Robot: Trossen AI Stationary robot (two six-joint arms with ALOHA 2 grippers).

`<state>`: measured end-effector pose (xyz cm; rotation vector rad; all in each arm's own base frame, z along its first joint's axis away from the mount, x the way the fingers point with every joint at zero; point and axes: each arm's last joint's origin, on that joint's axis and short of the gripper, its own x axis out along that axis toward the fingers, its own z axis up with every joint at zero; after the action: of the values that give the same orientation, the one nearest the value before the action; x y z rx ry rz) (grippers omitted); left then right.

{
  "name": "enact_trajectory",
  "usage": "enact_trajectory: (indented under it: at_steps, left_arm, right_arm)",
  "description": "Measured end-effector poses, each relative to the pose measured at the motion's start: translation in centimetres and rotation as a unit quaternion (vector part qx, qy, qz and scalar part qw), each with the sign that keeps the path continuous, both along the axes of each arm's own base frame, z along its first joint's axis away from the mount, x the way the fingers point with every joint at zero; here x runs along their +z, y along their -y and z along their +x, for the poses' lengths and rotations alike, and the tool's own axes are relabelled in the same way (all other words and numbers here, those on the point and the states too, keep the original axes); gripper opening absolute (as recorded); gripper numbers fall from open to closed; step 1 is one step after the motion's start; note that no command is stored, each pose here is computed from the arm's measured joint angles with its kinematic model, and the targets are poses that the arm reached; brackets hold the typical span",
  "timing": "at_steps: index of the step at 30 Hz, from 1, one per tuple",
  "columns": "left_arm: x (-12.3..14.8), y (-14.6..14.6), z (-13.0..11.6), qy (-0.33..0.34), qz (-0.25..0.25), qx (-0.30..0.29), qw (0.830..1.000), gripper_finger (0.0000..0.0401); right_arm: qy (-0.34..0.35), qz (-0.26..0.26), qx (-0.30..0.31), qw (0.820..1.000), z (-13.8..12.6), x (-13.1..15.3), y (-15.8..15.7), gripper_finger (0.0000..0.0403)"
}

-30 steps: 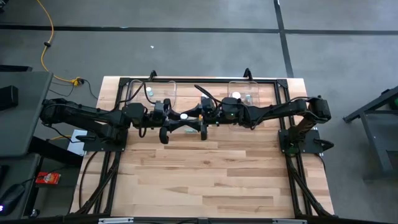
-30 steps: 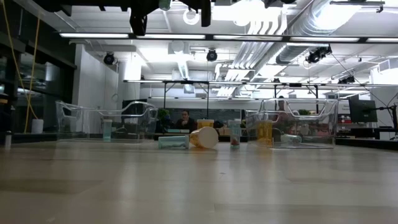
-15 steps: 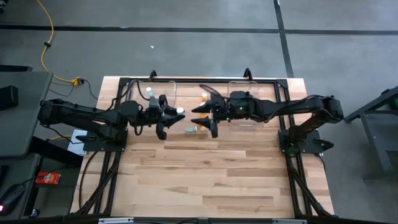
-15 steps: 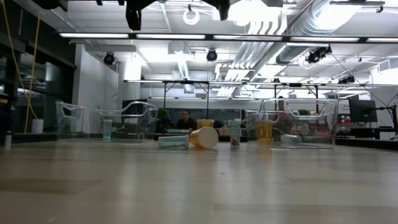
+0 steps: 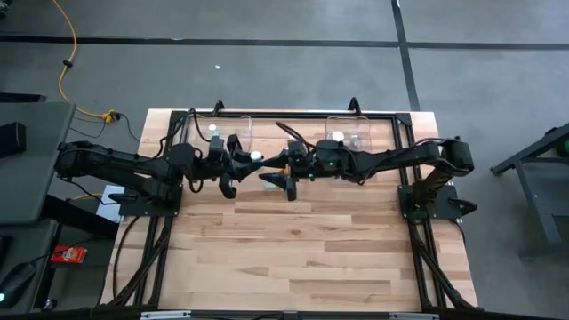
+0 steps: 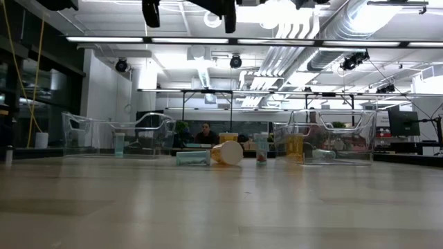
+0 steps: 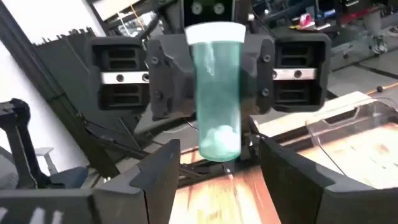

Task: Pick and place medicine bottles into bin by pill shape (circle, oval)
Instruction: Put the blue tablet bottle into the left transparent bin

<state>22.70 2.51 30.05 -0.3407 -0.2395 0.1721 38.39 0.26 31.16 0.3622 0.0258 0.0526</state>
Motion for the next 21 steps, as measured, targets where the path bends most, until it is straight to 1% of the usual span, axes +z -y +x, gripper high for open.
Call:
enact_trajectory:
  at_steps: [7,11,16,21]
  left_arm:
    - [-0.2,0.0,0.1,-0.004,-0.001,0.0,1.0,0.0087]
    - [-0.7,-0.1,0.7,-0.014,-0.017,-0.003,1.0,0.0087]
    - [-1.1,-0.1,1.1,-0.017,-0.016,-0.006,1.0,0.0087]
    - [-0.7,-0.1,1.0,0.002,-0.006,-0.004,1.0,0.0087]
  right_arm:
    - [0.002,0.002,0.004,1.0,0.1,0.0,0.0,0.021]
    - [0.006,0.002,0.004,1.0,0.1,0.1,0.0,0.0208]
    - [-0.001,0.003,0.004,1.0,0.1,-0.1,0.0,0.0187]
    - [-0.007,0.002,0.004,1.0,0.1,-0.2,0.0,0.0159]
